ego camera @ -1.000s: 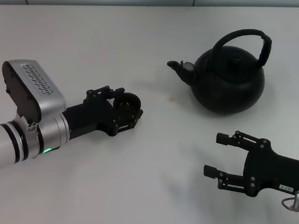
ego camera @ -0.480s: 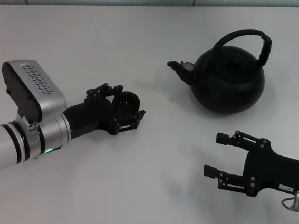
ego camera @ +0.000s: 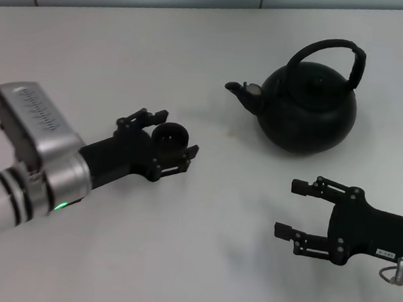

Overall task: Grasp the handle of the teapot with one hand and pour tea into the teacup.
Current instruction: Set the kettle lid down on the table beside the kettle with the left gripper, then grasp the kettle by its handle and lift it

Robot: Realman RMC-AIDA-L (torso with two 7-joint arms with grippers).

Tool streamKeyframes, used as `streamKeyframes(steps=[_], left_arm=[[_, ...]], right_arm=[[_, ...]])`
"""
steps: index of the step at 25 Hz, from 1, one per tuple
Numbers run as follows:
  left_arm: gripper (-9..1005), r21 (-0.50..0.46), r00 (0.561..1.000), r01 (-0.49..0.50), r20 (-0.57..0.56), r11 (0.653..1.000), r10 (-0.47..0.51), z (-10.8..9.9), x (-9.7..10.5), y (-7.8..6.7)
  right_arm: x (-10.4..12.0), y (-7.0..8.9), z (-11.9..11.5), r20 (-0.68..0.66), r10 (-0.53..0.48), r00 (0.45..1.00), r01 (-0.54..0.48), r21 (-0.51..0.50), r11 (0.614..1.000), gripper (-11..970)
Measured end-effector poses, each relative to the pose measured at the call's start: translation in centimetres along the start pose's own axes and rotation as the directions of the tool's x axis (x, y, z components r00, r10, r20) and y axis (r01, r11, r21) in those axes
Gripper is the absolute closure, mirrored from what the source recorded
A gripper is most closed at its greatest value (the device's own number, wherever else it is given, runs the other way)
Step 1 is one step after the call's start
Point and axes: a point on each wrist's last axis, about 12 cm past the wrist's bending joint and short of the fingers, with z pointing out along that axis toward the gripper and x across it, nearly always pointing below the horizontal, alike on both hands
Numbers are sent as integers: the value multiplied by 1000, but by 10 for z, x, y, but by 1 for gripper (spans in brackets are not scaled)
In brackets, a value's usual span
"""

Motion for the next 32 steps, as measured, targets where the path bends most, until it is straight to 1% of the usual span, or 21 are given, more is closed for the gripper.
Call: streamKeyframes(steps=[1, 2, 3, 4, 5, 6, 7, 8, 10, 11, 12, 15, 16, 17, 21, 25, 30, 31, 32], left_arm=[[137, 5, 1000, 5, 28, 1000, -5, -4, 0, -1], [137, 5, 1000, 5, 28, 1000, -5, -4, 0, -1], [137, 0, 996, 17, 91, 1000, -17, -23, 6, 0], [137, -9, 993, 19, 116, 1000, -18, -33, 9, 1], [137, -9, 993, 19, 116, 1000, -18, -33, 9, 1], [137, -17, 991, 22, 131, 1000, -20, -40, 12, 1], [137, -38, 984, 14, 178, 999, -7, -60, 18, 2], [137, -38, 984, 14, 178, 999, -7, -60, 18, 2], [137, -43, 979, 11, 204, 999, -2, -72, 21, 2], [137, -43, 979, 11, 204, 999, -2, -72, 21, 2], [137, -53, 977, 10, 215, 999, 2, -91, 28, 1], [137, -55, 977, 8, 213, 998, 3, -106, 35, -2], [137, -55, 977, 8, 213, 998, 3, -106, 35, -2], [137, -49, 978, 10, 211, 999, 1, -114, 38, -4], [137, -42, 977, 25, 212, 999, -16, -134, 44, -6], [137, -39, 976, 24, 218, 999, -15, -142, 45, -7], [137, -33, 979, 15, 206, 999, -8, -144, 46, -7], [137, -32, 986, 8, 170, 999, -3, -144, 50, -6], [137, -32, 986, 8, 170, 999, -3, -144, 50, -6]], right_arm=[[0, 0, 0, -1, 0, 1000, 0, 1, 1000, 151], [0, 0, 0, -2, -1, 1000, 1, 3, 1000, 151], [0, -1, 0, -2, -1, 1000, 1, 4, 1000, 151], [0, -1, 0, -2, -1, 1000, 1, 5, 1000, 151], [0, -1, 0, -3, -1, 1000, 1, 5, 1000, 151], [0, -1, 0, -3, -1, 1000, 1, 6, 1000, 151], [0, -1, 0, -4, -1, 1000, 1, 6, 1000, 151], [0, -1, 0, -4, -1, 1000, 1, 7, 1000, 151], [0, -1, 0, -4, -2, 1000, 2, 7, 1000, 151], [0, -1, 0, -4, -2, 1000, 2, 7, 1000, 151], [0, -1, 0, -4, -2, 1000, 2, 7, 1000, 151], [0, -1, 0, -4, -2, 1000, 2, 7, 1000, 151], [0, -2, 0, -4, -2, 1000, 3, 7, 1000, 151], [0, -2, 0, -3, -2, 1000, 2, 9, 1000, 151], [0, -2, -1, 0, -1, 1000, 1, 13, 1000, 151], [0, -2, -1, 0, 0, 1000, 0, 14, 1000, 151], [0, -2, -1, 0, 0, 1000, 0, 16, 1000, 150], [0, -2, -1, -1, 0, 1000, 0, 16, 1000, 150], [0, -2, -1, 0, -1, 1000, 1, 16, 1000, 150]])
